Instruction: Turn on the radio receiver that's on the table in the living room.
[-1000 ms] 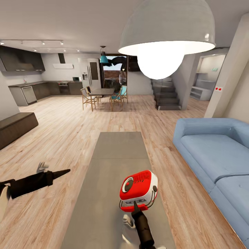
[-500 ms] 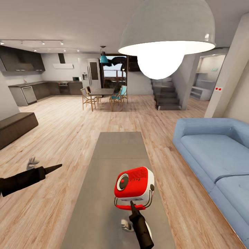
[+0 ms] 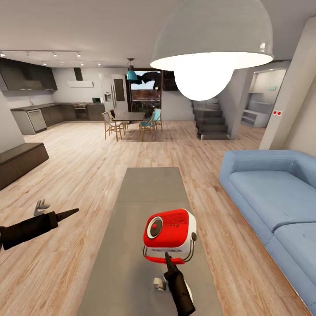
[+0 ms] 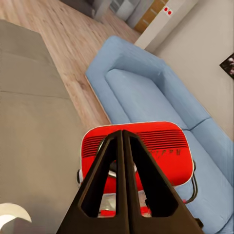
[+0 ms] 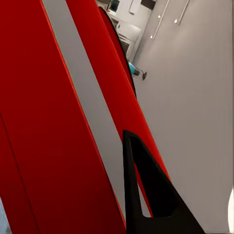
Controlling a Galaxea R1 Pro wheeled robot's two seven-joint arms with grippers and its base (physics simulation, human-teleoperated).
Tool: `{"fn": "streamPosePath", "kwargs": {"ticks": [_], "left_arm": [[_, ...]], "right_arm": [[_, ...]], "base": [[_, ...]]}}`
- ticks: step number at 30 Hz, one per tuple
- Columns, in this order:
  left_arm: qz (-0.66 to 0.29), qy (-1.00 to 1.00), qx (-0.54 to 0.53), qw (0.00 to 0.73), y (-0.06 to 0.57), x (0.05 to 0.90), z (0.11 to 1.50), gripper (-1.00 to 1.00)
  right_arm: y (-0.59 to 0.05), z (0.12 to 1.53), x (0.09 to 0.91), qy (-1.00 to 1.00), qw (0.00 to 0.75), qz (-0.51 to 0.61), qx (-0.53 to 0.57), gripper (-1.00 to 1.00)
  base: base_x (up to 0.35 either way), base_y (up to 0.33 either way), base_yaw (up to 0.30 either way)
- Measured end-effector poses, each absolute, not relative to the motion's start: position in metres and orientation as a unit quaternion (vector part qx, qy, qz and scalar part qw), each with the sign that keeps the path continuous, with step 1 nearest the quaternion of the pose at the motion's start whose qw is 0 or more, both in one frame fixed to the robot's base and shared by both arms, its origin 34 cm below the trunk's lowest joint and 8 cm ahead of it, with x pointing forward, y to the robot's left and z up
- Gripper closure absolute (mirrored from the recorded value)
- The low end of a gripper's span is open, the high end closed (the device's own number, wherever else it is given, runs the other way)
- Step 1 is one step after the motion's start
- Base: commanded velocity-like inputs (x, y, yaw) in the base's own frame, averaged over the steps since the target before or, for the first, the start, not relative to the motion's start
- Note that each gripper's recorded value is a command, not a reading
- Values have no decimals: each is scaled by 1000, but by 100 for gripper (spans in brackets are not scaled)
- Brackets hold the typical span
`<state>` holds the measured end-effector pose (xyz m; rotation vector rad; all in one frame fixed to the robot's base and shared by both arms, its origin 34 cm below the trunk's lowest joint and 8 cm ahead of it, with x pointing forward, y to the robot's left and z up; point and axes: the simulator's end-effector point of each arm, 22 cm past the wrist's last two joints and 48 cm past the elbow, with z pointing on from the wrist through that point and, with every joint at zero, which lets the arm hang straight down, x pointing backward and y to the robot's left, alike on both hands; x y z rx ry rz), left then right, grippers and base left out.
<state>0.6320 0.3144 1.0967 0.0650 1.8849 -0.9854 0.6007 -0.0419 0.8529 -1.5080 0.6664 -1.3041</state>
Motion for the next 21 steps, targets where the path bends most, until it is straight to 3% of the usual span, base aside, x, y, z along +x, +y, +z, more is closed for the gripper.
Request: {"fn": "streamPosePath", "kwargs": {"ticks": [21], "left_arm": [[-394, 797, 24, 457, 277, 665, 1076, 100]], "right_arm": [[-44, 885, 600, 262, 531, -568, -571, 100]], "base": [[0, 0, 0]]}}
